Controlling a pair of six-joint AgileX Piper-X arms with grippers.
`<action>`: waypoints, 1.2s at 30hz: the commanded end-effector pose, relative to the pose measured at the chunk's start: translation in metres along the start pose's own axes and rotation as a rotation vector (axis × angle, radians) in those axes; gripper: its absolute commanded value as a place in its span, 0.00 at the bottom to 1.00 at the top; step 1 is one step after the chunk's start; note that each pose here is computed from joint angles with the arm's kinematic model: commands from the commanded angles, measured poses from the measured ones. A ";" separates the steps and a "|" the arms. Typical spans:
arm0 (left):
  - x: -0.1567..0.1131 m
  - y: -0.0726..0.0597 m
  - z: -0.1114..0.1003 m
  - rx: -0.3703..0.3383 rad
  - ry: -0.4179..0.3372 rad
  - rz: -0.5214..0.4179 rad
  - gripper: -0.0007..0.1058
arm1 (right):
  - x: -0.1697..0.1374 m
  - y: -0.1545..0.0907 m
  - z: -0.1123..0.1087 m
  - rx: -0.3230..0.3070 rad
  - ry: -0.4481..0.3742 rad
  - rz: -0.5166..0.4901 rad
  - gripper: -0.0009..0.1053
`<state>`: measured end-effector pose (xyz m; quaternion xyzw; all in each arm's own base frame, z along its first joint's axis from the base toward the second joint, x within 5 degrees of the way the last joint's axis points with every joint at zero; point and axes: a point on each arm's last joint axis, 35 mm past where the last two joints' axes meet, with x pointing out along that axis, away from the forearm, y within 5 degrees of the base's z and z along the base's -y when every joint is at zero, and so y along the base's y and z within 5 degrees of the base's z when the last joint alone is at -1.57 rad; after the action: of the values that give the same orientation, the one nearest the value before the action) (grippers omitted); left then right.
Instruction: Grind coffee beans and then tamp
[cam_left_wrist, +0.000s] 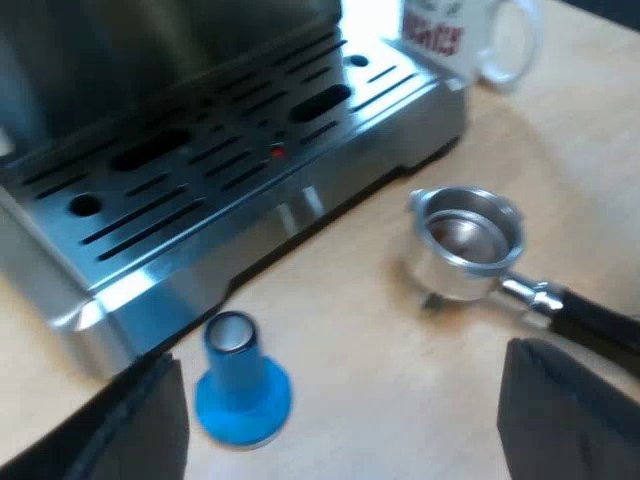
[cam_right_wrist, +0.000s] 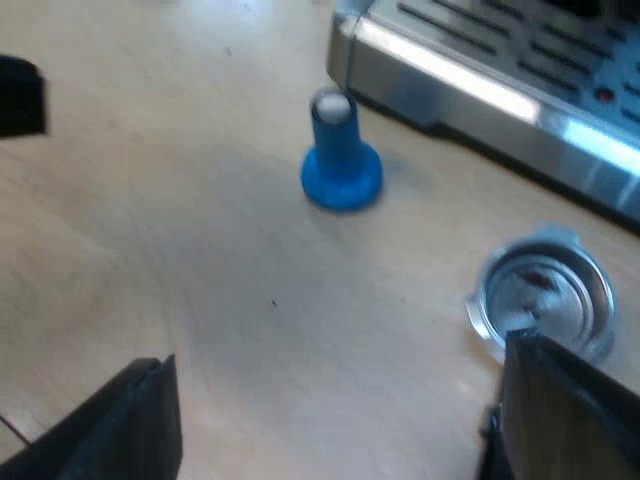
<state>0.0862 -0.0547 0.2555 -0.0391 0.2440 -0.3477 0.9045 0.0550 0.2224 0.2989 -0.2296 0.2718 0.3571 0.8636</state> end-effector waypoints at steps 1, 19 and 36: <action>0.000 0.003 0.001 -0.004 -0.010 0.082 0.63 | -0.003 -0.001 0.008 -0.007 -0.058 0.001 0.64; 0.068 0.024 -0.001 -0.048 0.171 0.118 0.63 | -0.003 -0.001 0.011 -0.014 -0.077 0.004 0.64; 0.130 0.044 -0.013 -0.056 0.201 0.122 0.63 | -0.003 -0.001 0.010 -0.013 -0.075 0.004 0.64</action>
<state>0.1882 -0.1022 0.1761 -0.0119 0.3579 -0.2854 0.8890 0.0559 0.2275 0.3039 -0.2219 0.2461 0.3698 0.8680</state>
